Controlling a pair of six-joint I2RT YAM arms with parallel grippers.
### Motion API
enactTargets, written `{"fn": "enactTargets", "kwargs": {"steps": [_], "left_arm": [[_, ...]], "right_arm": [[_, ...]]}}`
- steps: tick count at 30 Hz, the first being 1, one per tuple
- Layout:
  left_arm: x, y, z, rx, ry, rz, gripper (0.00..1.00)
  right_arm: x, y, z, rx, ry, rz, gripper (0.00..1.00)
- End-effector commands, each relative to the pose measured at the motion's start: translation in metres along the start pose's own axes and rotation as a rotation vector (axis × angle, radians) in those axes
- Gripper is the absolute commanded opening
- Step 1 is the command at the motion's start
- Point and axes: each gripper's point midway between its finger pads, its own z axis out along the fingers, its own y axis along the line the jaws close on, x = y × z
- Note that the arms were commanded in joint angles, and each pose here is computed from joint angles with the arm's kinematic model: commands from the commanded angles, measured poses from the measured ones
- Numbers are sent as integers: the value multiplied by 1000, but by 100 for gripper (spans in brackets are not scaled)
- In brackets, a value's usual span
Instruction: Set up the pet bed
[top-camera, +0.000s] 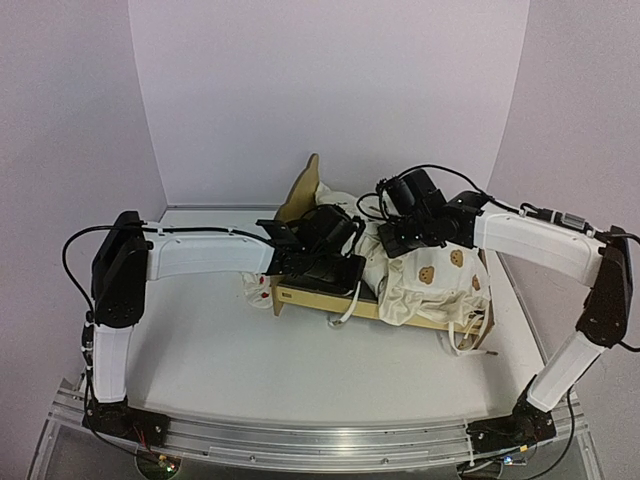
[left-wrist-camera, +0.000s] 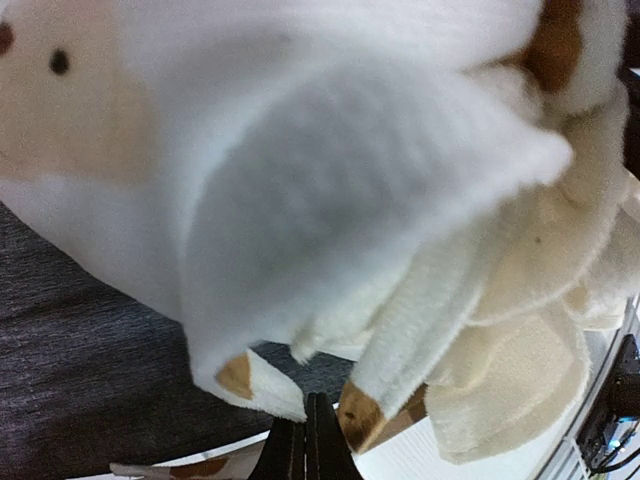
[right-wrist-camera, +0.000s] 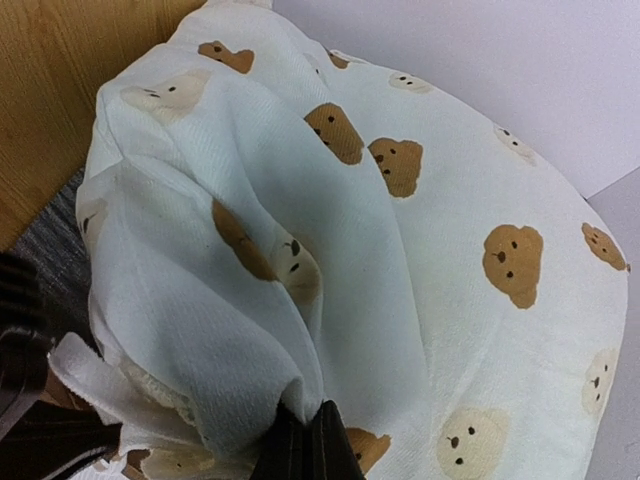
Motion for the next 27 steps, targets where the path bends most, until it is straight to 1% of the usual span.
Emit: {"fn": "enactTargets", "kwargs": {"steps": [1, 4, 6, 11, 18, 20, 24, 27], "left_arm": [[-23, -27, -12, 68, -50, -33, 0], [-22, -19, -16, 24, -52, -47, 0], [-23, -5, -21, -45, -68, -51, 0], [-26, 44, -35, -263, -94, -63, 0], [-32, 110, -63, -457, -108, -129, 0], [-35, 118, -72, -463, -116, -136, 0], [-54, 105, -92, -408, -161, -128, 0], [-64, 92, -101, -361, -159, -121, 0]], "right_arm": [[-11, -29, -15, 55, -41, 37, 0], [-11, -26, -14, 34, -39, 42, 0], [-11, -19, -12, 0, -31, 42, 0], [-15, 4, -8, -115, -18, 59, 0], [-32, 25, -6, -219, -25, 88, 0], [-36, 29, -5, -236, -24, 89, 0], [-42, 31, -5, -243, -31, 91, 0], [-44, 30, -4, -238, -33, 92, 0]]}}
